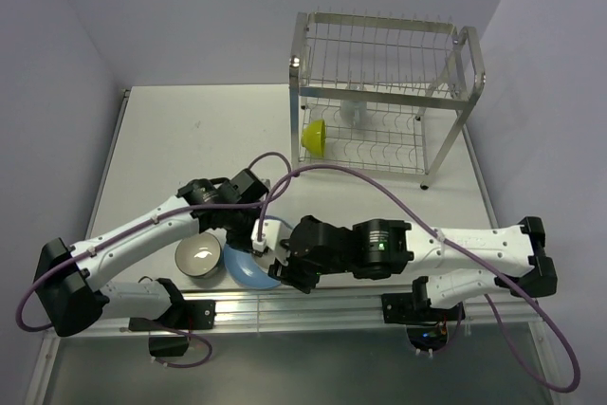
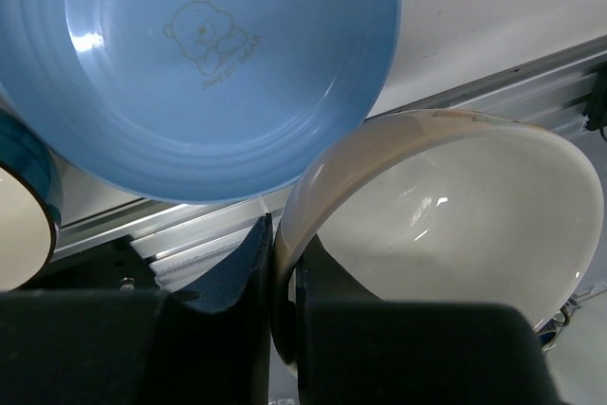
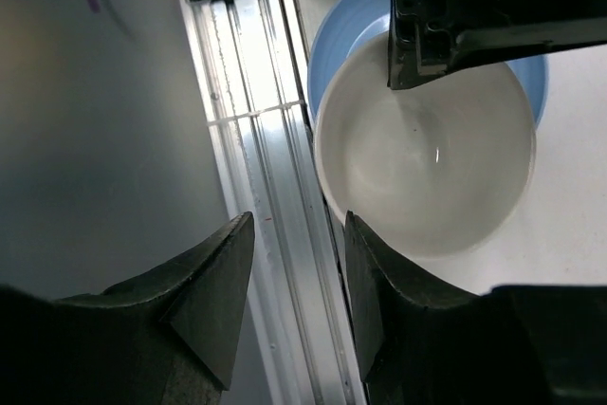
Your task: Load the mixed dishes into the dish rack
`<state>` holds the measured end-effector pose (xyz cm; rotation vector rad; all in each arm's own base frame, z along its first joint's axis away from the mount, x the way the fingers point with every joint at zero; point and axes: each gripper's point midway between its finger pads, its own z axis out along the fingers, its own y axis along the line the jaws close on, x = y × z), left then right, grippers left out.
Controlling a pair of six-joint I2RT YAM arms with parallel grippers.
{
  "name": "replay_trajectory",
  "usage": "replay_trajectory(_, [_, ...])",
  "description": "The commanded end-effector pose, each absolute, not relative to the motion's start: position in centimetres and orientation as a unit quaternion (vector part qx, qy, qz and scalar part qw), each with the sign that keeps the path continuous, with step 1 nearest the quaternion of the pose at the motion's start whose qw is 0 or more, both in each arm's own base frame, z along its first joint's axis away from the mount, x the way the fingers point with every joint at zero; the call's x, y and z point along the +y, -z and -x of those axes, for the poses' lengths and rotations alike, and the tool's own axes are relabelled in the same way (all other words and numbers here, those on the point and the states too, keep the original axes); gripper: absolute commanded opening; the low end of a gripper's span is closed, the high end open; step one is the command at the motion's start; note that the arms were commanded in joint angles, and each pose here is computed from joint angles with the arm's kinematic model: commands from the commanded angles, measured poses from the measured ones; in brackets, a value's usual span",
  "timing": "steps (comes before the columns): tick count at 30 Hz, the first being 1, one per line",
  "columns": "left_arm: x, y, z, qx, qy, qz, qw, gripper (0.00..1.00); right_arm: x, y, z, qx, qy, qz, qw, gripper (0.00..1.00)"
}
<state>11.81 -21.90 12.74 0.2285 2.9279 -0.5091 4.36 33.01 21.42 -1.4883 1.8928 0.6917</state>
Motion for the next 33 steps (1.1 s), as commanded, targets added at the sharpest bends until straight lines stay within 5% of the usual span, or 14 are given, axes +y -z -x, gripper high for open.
replay_trajectory(1, [-23.0,-13.9,-11.2,0.973,0.197,-0.092,0.078,0.00,34.0,-21.4,-4.2,0.710,-0.255,0.580,0.308,0.51])
replay_trajectory(21, [-24.2,-14.4,-9.3,0.968,0.205,-0.128,0.063,0.00,36.7,-16.5,-2.7,0.708,-0.245,0.615,0.245,0.47])
replay_trajectory(26, [-24.4,-15.0,-9.3,0.966,0.211,-0.132,0.064,0.00,37.1,-15.4,-1.8,0.707,-0.241,0.626,0.223,0.27])
replay_trajectory(33, [-24.7,-15.4,-9.0,0.964,0.223,-0.135,0.060,0.00,37.4,-13.9,-1.8,0.714,-0.216,0.627,0.226,0.23])
